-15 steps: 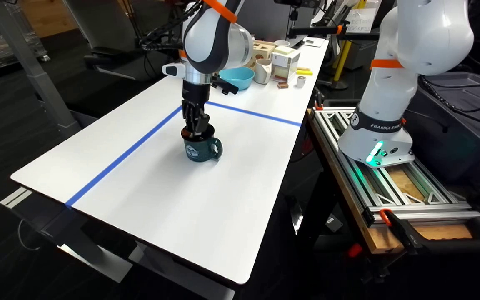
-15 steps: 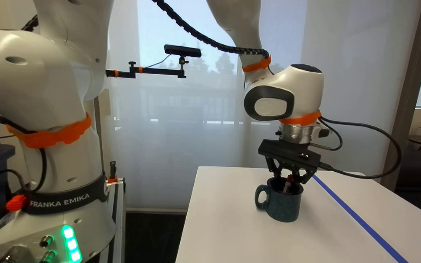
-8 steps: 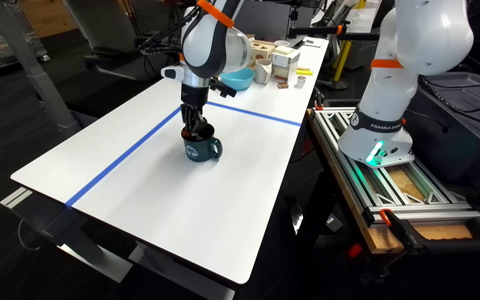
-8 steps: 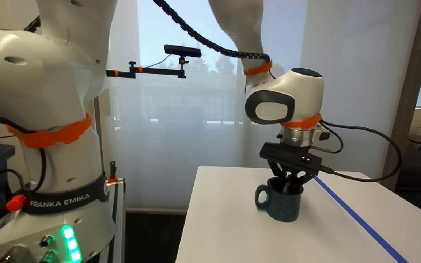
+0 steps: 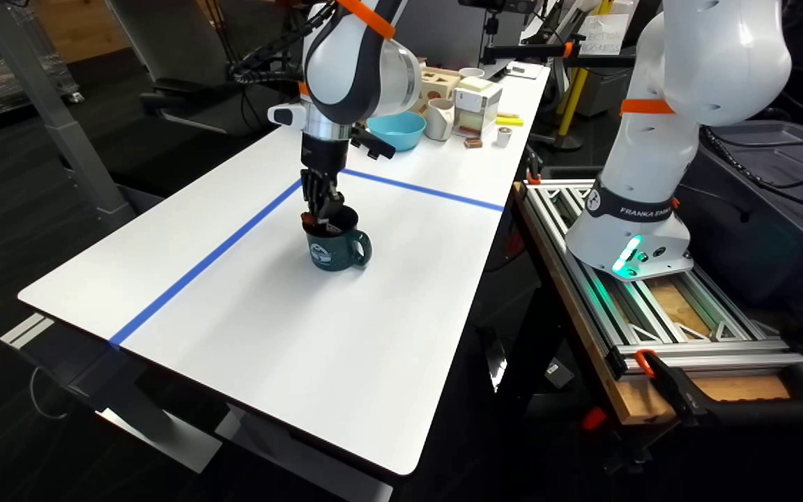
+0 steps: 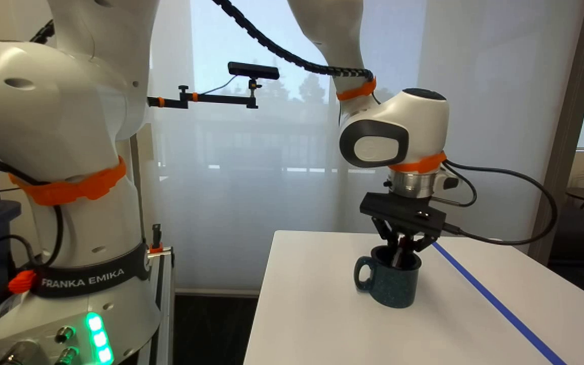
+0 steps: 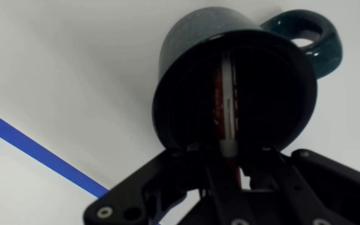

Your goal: Take the red marker out of the mug.

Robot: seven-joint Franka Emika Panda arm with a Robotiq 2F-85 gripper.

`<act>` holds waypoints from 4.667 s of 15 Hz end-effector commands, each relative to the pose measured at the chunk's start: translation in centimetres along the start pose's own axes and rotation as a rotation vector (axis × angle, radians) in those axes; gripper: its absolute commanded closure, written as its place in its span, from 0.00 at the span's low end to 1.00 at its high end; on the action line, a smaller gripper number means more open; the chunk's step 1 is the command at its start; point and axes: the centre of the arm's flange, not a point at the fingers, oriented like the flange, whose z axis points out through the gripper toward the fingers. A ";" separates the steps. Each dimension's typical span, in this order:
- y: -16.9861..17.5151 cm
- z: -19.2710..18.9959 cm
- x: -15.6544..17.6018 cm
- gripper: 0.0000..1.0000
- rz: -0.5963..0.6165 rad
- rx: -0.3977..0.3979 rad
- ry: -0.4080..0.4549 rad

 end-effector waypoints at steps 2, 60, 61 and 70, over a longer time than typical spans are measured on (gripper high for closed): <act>-1.3 -4.0 1.1 0.95 0.040 -0.010 0.010; 0.1 -10.2 3.3 0.00 0.642 -0.056 -0.179; 2.6 -8.0 3.7 0.00 0.590 -0.090 -0.146; 2.6 -7.8 3.3 0.00 0.598 -0.087 -0.161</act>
